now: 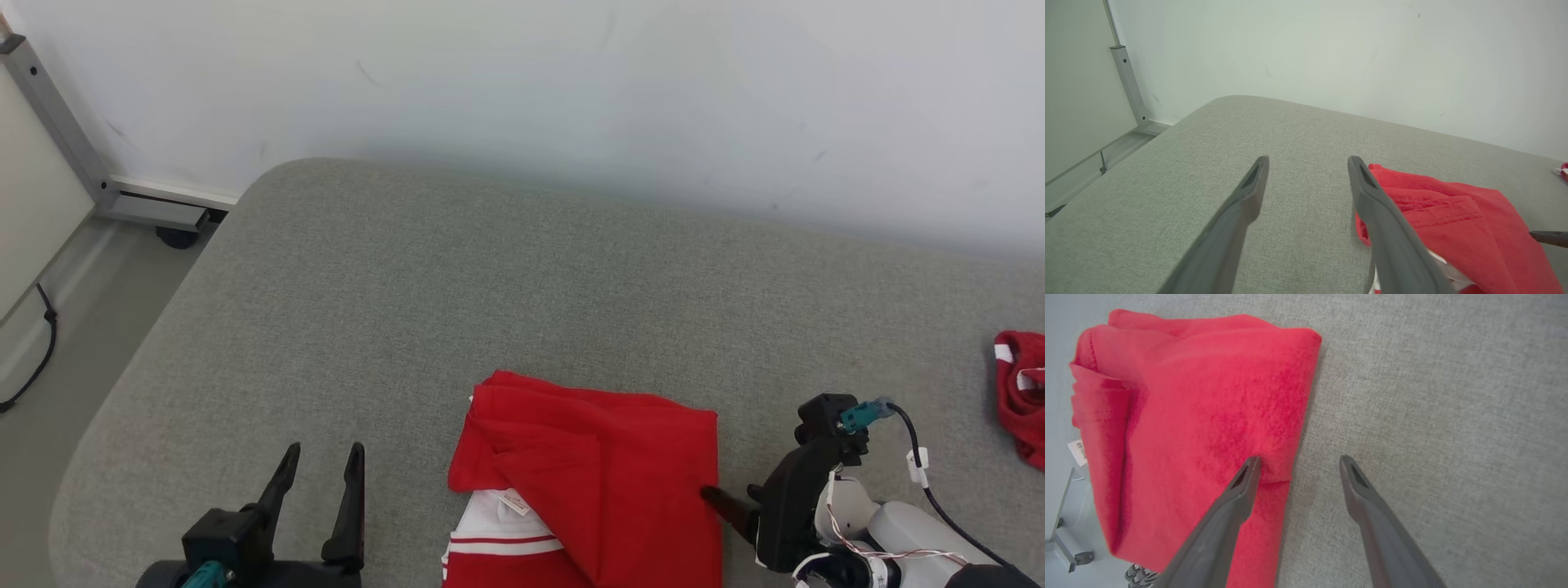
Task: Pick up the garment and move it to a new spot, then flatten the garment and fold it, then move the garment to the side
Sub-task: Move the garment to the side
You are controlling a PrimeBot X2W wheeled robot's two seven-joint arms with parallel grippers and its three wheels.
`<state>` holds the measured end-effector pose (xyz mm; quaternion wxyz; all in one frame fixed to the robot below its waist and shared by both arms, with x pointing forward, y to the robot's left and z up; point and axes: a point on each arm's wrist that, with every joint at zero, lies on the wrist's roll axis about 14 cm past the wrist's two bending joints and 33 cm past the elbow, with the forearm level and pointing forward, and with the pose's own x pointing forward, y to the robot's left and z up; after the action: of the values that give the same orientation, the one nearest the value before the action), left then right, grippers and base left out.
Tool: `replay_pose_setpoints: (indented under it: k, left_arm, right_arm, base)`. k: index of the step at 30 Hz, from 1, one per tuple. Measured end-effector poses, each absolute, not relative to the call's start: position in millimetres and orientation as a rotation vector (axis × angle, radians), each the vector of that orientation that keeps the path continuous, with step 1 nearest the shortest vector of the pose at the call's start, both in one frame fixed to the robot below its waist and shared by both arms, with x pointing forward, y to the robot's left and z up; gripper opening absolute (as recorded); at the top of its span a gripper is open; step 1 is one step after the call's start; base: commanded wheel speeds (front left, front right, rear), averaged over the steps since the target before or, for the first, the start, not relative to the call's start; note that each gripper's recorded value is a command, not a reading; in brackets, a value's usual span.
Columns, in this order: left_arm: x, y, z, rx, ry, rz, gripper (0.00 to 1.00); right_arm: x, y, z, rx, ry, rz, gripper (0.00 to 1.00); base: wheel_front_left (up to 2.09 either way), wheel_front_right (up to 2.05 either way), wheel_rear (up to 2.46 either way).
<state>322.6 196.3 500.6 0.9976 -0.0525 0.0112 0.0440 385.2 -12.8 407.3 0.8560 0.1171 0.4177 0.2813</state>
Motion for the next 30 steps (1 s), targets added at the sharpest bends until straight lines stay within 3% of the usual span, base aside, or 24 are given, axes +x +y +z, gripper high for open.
replay_pose_setpoints:
  k: [11,12,13,20,30]
  left_arm:
    - [319,202,495,-0.109,0.042,0.113,1.00]
    - [319,201,494,-0.110,0.044,0.113,1.00]
    - [319,201,494,-0.112,0.044,0.114,1.00]
    - [318,202,492,-0.115,0.050,0.121,1.00]
    - [320,197,493,-0.116,0.045,0.100,1.00]
  right_arm:
    - [379,2,391,0.260,0.975,0.591,1.00]
    - [379,2,390,0.259,0.978,0.589,0.66]
    - [378,2,389,0.256,0.983,0.589,0.00]
    - [380,6,391,0.267,0.988,0.596,0.00]
    - [419,-14,434,0.259,0.844,0.581,0.00]
  base:
    - [0.00,0.00,0.00]
    - [0.00,0.00,0.00]
    - [0.00,0.00,0.00]
    - [0.00,0.00,0.00]
    - [0.00,0.00,0.00]
